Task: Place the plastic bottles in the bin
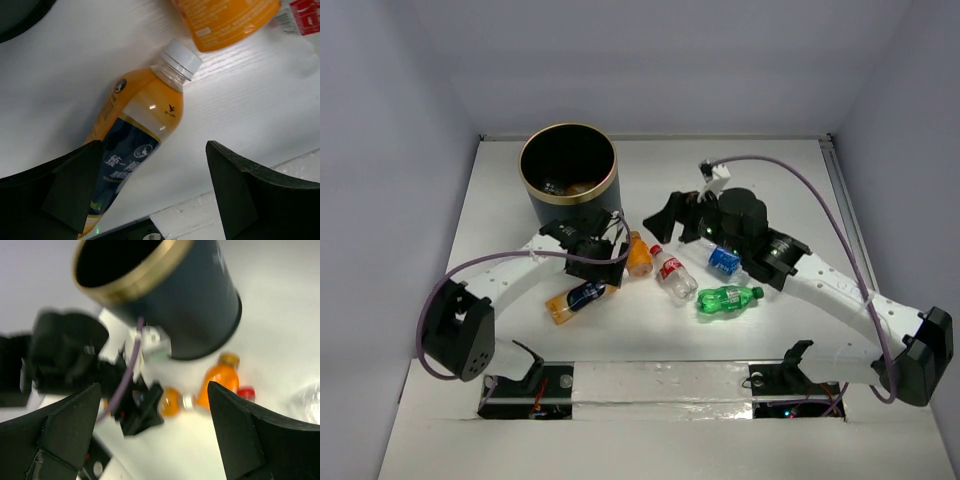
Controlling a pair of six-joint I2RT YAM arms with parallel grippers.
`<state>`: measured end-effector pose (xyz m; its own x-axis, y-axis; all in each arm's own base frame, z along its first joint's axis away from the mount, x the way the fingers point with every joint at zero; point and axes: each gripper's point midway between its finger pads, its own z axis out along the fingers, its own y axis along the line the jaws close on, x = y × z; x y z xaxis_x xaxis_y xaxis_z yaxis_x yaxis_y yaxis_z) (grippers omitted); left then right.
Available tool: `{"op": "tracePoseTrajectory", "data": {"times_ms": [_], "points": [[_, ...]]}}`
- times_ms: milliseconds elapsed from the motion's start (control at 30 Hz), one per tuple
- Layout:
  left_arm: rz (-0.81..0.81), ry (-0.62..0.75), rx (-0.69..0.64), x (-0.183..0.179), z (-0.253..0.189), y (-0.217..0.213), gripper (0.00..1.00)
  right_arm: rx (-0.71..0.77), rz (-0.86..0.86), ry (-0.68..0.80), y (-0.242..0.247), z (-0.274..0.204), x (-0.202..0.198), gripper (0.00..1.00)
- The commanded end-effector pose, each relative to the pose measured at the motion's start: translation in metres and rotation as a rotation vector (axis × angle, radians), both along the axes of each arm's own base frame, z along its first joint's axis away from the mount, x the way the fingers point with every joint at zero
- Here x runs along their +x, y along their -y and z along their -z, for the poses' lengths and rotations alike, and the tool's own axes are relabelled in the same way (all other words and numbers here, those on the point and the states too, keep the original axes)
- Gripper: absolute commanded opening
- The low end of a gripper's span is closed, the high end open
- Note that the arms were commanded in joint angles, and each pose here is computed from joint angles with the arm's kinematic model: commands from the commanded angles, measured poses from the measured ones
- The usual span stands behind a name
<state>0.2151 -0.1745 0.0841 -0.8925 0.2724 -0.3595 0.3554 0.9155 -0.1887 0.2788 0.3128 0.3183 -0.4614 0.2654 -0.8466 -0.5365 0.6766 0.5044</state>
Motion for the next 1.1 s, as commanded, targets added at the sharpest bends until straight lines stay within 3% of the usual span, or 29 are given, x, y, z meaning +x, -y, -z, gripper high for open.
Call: {"op": "tracePoseTrajectory", "data": {"times_ms": [0,267,367,400,433,600,667,767,867,1033,1067], "points": [[-0.021,0.029,0.046,0.015,-0.001,-0.001,0.82,0.043,-0.057,-0.028,0.009,0.007,-0.026,0.93],[-0.016,-0.063,0.129,0.012,0.031,-0.004,0.79,-0.016,-0.081,-0.135,0.015,0.060,-0.042,1.00],[-0.018,-0.076,0.124,0.009,0.032,-0.003,0.70,-0.075,-0.098,-0.182,0.010,0.081,-0.040,0.96],[-0.011,-0.080,0.116,0.005,0.031,-0.001,0.57,-0.090,-0.106,-0.185,0.008,0.085,-0.039,0.95],[-0.013,-0.080,0.107,0.004,0.030,0.000,0.50,-0.104,-0.109,-0.189,0.007,0.088,-0.038,0.94],[-0.027,-0.062,0.014,-0.010,0.006,0.004,0.35,-0.258,-0.112,-0.246,0.001,0.114,-0.025,0.74],[-0.046,-0.026,-0.050,-0.010,-0.019,0.009,0.35,-0.318,-0.082,-0.270,0.008,0.125,-0.021,0.74],[-0.058,0.044,-0.176,-0.008,-0.070,0.023,0.34,-0.388,-0.062,-0.305,0.014,0.142,-0.018,0.86],[-0.060,0.129,-0.306,-0.002,-0.132,0.037,0.32,-0.441,-0.062,-0.348,0.020,0.161,-0.020,0.91],[-0.066,0.277,-0.466,0.016,-0.226,0.055,0.32,-0.525,-0.025,-0.392,0.031,0.185,-0.014,0.90],[-0.070,0.347,-0.510,0.022,-0.262,0.056,0.32,-0.548,-0.022,-0.407,0.033,0.193,-0.013,0.90]]}}
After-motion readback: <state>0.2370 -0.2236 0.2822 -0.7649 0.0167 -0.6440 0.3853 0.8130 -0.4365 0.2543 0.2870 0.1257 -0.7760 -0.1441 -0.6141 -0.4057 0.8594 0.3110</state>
